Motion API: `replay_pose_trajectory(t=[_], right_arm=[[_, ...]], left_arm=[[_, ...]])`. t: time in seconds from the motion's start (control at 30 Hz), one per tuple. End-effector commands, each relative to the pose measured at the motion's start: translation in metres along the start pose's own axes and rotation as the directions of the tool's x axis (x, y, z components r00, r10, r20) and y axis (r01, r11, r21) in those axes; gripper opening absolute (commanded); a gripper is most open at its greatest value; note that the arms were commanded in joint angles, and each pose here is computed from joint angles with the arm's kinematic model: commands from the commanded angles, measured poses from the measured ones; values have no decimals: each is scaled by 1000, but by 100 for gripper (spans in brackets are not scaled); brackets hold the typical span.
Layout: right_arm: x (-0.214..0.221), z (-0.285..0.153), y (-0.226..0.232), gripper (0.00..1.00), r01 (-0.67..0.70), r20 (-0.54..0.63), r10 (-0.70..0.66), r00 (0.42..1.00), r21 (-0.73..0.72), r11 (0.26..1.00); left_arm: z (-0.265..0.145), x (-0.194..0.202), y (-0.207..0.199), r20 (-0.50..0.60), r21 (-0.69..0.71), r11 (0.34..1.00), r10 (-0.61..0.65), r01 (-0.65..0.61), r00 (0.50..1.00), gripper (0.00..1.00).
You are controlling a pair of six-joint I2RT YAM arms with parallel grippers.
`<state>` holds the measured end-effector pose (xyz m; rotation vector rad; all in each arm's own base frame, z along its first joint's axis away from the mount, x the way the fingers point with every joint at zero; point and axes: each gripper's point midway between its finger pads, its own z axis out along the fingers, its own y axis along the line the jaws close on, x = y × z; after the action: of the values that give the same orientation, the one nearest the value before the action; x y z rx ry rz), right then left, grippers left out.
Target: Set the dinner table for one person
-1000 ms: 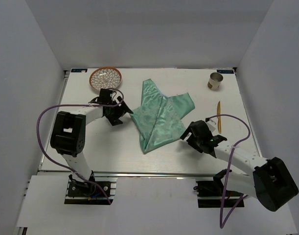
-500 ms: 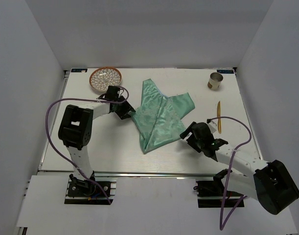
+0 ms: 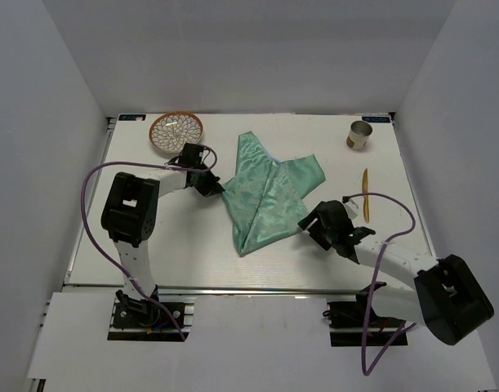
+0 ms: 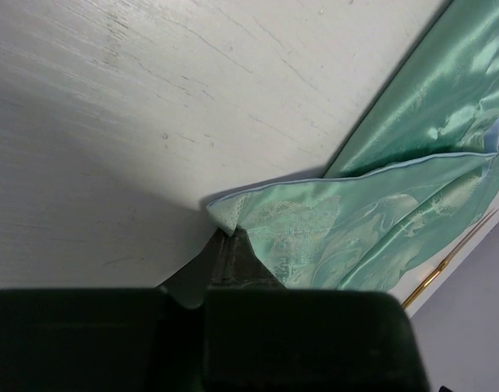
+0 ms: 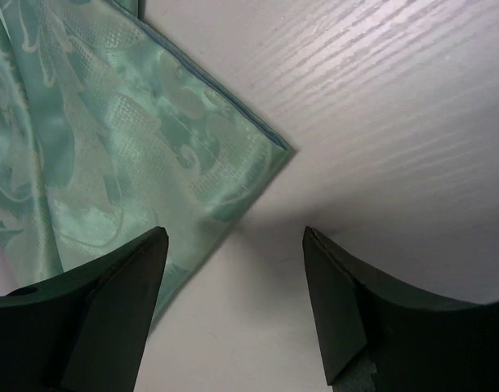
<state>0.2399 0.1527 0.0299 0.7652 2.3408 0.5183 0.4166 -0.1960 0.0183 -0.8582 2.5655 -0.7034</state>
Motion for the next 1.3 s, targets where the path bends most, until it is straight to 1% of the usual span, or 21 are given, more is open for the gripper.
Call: replay_pose_trajectory(t=[0.0,0.07,0.1,0.17,0.23,0.3,0.33,0.4,0.43,0.6,0.77,0.93,1.0,1.03,1.07,1.1,1.13,1.17,1.2,1.23,1.27], right_arm=[[14,12,-29,72,-58,-37,64,997,152,987],[16,20,-27,70,-74,-35,80,996,129,989],[17,26,-26,65,-83,-35,89,995,138,987],[12,31,-20,59,-103,-25,110,994,176,979],[20,38,-35,53,-76,-56,95,994,273,959],[25,45,-42,40,-62,-80,93,992,326,943],[28,47,-44,23,-66,-86,101,991,340,938],[32,48,-50,2,-71,-93,112,989,362,929],[35,48,-51,0,-73,-99,117,988,362,929],[24,39,-42,0,-71,-66,97,993,323,944],[-10,17,-13,0,-60,15,58,998,255,965],[-44,-22,-1,0,-48,111,25,994,210,976],[-59,-42,-11,0,-42,153,5,988,238,970],[-74,-63,0,0,-48,199,12,980,178,983],[-80,-78,-8,0,-50,213,8,977,192,980],[-91,-92,-5,0,-48,255,3,967,172,984],[-109,-123,9,0,-49,318,20,948,82,995],[-115,-142,7,0,-40,339,13,941,72,997],[-132,-178,22,0,-16,398,25,917,-26,1000],[-130,-184,19,0,11,399,2,917,-31,999],[-140,-209,32,0,30,422,12,907,-94,995]], left_arm=[[-3,20,16,-36,-58,998,29,-31,999,0],[-4,20,17,-32,-60,998,29,-31,999,0],[-5,25,18,-38,-60,997,36,-38,999,0],[-6,26,20,-39,-66,997,35,-38,999,0],[-5,29,23,-49,-70,997,34,-38,998,0],[-4,31,26,-55,-77,996,37,-41,998,0],[-4,32,28,-60,-81,996,38,-43,997,0],[-4,32,29,-63,-90,995,39,-45,997,0],[-6,30,28,-55,-90,995,47,-52,997,0],[-18,17,17,-8,-91,993,80,-81,997,0],[-52,-4,-16,92,-50,991,126,-122,988,0],[-99,-36,-20,229,-131,987,123,-95,966,0],[-141,-54,-21,331,-172,984,108,-53,937,0],[-161,-61,-20,378,-194,981,101,-28,920,0],[-206,-72,-20,462,-227,974,101,7,881,0],[-228,-76,-22,505,-221,975,89,29,858,0],[-249,-78,-23,538,-211,977,86,36,838,0],[-287,-75,-29,586,-148,989,61,32,808,0],[-305,-74,-33,608,-114,993,60,12,791,0],[-322,-71,-35,626,-78,997,50,-2,778,0],[-337,-66,-35,634,-49,999,37,-8,772,0]])
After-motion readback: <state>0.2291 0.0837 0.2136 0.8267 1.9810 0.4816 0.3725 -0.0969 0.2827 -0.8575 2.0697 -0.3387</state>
